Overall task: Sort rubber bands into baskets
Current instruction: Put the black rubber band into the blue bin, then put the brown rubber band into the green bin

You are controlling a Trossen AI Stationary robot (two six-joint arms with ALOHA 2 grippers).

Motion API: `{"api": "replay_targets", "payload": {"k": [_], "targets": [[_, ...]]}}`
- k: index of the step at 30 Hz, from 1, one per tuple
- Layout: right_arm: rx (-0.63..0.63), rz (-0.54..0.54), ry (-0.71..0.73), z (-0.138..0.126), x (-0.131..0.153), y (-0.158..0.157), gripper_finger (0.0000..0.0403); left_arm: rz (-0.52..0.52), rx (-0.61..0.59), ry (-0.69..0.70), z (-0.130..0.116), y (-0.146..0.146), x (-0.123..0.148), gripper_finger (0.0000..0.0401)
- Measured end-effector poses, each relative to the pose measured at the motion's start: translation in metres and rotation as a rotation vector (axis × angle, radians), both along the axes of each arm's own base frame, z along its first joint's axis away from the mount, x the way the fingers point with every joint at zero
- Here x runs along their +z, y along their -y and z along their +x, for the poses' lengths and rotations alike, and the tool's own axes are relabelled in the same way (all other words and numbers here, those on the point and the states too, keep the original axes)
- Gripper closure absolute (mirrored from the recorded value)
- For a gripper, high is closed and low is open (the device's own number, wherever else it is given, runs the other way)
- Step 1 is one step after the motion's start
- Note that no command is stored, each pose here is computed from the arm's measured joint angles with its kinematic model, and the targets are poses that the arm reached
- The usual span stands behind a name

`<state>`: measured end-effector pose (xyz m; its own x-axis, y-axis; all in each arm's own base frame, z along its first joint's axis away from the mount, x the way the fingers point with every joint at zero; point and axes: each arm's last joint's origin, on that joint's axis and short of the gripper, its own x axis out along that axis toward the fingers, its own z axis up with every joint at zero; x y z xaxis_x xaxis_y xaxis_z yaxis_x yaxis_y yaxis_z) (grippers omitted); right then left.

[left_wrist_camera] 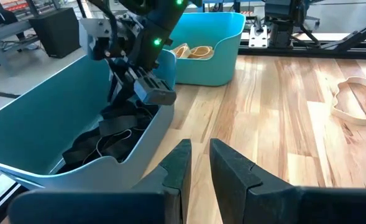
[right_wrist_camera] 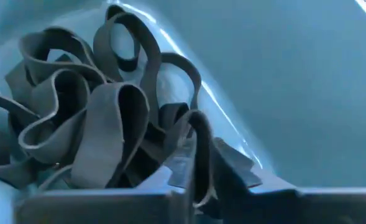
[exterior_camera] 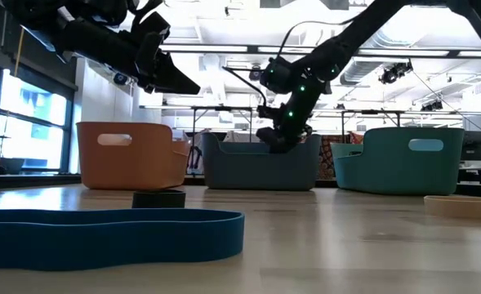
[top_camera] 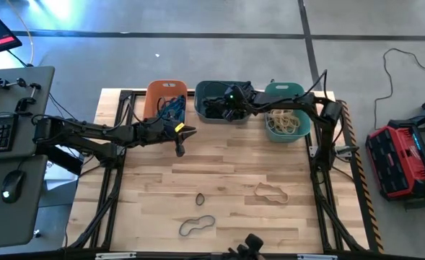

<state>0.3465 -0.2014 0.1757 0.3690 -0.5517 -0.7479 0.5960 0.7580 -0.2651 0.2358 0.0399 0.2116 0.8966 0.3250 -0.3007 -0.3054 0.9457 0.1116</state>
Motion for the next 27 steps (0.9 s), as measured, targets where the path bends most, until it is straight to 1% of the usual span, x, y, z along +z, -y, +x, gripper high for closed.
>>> {"api": "replay_targets", "payload": {"k": [4,7,9,11,13,15,18,19,20,23,27], "targets": [[0.004,-0.003,0.005,0.000,0.003,-0.002,0.0313,-0.002,-0.001,0.001,0.000,0.000,0.000,0.0353],[0.015,-0.008,0.028,0.000,0.013,-0.008,0.0272,-0.002,-0.001,0.001,0.000,0.000,0.000,0.0353],[0.048,-0.002,0.039,0.001,0.021,-0.016,0.0256,-0.002,-0.001,0.001,0.000,0.000,0.000,0.0353],[0.075,0.002,0.033,0.001,0.029,-0.027,0.0253,-0.002,-0.001,0.001,0.000,0.000,0.000,0.0353],[0.111,0.004,0.030,0.003,0.037,-0.042,0.0266,-0.002,-0.001,0.001,0.000,0.000,0.000,0.0353],[0.154,0.008,0.024,0.003,0.046,-0.059,0.0294,-0.001,-0.001,0.001,0.000,0.000,0.000,0.0353],[0.233,0.000,0.029,0.002,0.054,-0.086,0.0365,-0.001,-0.001,0.001,0.000,0.000,0.000,0.0353],[0.258,0.006,0.036,0.000,0.056,-0.094,0.0383,-0.001,-0.001,0.001,0.000,0.000,0.000,0.0353],[0.278,0.017,0.047,-0.003,0.057,-0.102,0.0392,-0.001,-0.001,0.001,0.000,0.000,0.000,0.0353],[0.309,0.047,0.089,-0.014,0.059,-0.127,0.0392,0.000,-0.002,0.000,0.000,0.000,0.000,0.0353],[0.334,0.096,0.135,-0.035,0.051,-0.162,0.0400,0.001,-0.002,0.000,0.000,0.000,0.000,0.0353]]}}
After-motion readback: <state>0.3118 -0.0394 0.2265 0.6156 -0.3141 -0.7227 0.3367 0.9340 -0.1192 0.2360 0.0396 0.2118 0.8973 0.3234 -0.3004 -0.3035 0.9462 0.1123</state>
